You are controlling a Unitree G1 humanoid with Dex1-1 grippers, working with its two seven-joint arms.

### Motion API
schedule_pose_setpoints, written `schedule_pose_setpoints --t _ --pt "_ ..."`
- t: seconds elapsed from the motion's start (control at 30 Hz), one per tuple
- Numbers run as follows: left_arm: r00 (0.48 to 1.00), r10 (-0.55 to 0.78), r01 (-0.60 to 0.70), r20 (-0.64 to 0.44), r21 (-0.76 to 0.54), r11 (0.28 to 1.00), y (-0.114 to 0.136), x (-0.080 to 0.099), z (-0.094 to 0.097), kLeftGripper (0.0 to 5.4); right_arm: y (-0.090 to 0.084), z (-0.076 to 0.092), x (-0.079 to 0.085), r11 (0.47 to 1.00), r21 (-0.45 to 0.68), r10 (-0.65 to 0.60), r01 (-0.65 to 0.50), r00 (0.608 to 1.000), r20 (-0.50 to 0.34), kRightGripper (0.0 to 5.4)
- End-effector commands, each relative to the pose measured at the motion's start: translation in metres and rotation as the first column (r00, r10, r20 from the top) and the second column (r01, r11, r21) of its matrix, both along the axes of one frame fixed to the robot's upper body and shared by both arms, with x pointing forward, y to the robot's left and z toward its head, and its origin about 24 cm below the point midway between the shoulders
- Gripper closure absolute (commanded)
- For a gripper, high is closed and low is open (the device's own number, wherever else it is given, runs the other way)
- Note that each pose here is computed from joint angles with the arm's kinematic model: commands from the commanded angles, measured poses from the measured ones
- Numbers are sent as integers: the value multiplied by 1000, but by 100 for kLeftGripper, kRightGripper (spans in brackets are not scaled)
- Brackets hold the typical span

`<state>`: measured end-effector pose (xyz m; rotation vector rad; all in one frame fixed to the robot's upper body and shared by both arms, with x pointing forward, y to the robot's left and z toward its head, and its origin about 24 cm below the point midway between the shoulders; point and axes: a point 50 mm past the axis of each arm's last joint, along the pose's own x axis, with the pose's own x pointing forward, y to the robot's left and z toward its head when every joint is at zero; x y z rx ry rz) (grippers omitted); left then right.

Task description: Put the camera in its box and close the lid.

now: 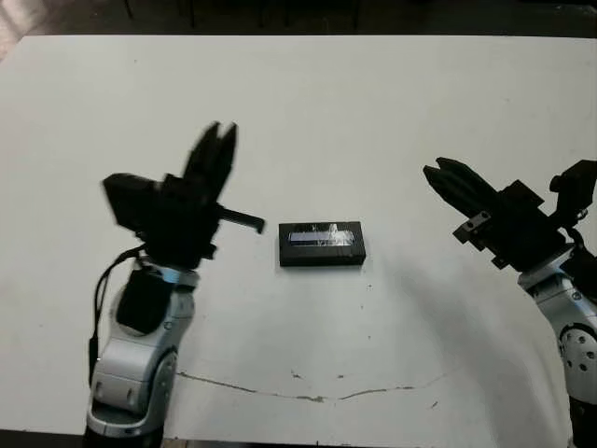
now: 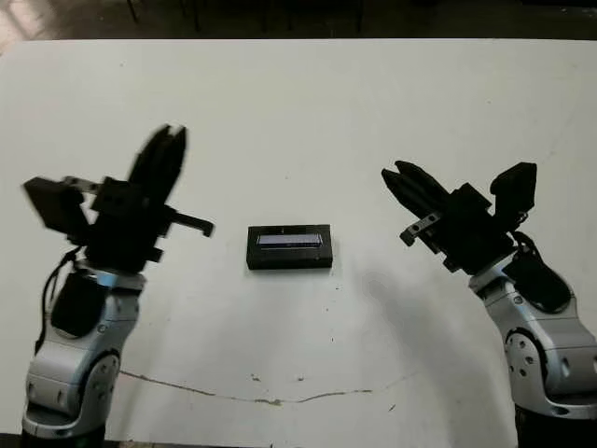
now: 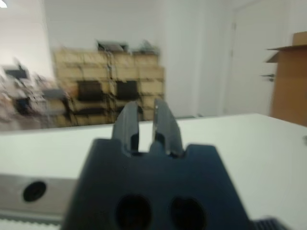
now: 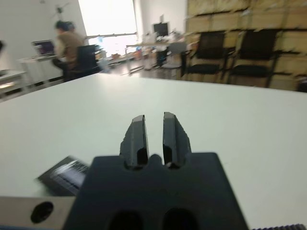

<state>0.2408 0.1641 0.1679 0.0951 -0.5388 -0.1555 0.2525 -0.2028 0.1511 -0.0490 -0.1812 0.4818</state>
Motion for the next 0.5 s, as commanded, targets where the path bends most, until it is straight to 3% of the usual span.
schedule_pose_setpoints --t 0.03,0.27,0.5 --pt "996 94 -94 -4 66 993 28 8 -11 539 1 -5 -4 992 -48 -112 115 991 69 540" --pt "967 246 -247 -71 -9 969 57 26 -24 539 14 -4 -6 961 -69 -247 268 943 224 540" --pt "964 231 -241 -134 -63 969 55 29 -28 539 24 -5 -3 939 -55 -316 338 917 243 540"
